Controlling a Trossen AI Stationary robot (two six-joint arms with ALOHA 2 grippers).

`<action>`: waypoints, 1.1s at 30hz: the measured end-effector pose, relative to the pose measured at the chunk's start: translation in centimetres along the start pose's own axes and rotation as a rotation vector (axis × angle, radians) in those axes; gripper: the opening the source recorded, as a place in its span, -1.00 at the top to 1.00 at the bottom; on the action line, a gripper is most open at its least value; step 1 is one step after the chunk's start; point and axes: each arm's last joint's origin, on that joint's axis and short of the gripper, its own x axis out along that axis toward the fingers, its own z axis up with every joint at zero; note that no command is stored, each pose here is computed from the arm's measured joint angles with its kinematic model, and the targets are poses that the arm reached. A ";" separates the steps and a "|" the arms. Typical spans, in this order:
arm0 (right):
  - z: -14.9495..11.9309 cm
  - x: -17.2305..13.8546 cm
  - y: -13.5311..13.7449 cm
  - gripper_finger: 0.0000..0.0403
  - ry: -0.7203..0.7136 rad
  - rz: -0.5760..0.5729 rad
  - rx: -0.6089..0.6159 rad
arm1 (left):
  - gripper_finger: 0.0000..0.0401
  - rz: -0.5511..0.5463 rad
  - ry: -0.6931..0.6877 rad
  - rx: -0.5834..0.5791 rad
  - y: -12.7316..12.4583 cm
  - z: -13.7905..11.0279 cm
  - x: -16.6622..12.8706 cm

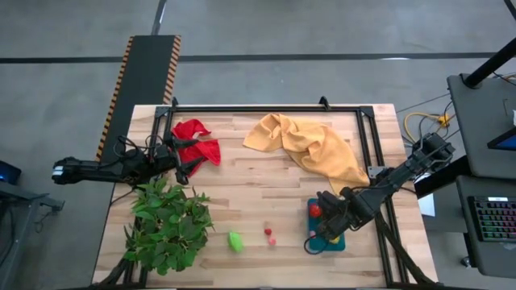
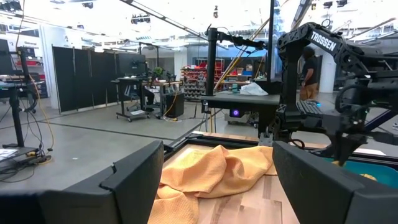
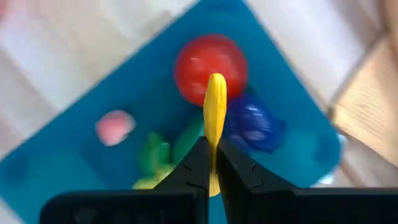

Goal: Pick and placing Produce into tupperware
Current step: Put the yellow corn into the blue bin, then put the red raspberry into the blue bin

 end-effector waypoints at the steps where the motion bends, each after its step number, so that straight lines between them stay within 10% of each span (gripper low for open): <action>1: 0.0 0.0 0.2 0.94 -0.004 0.020 -0.011 | -0.44 0.000 0.000 0.000 0.0 0.0 0.0; 25: 0.1 -0.3 1.9 0.92 -0.042 0.183 -0.096 | -0.44 0.000 0.000 0.000 0.0 0.0 0.0; 33: 0.1 -0.3 2.0 0.50 -0.048 0.199 -0.100 | -0.44 0.000 0.001 0.000 0.0 0.0 0.0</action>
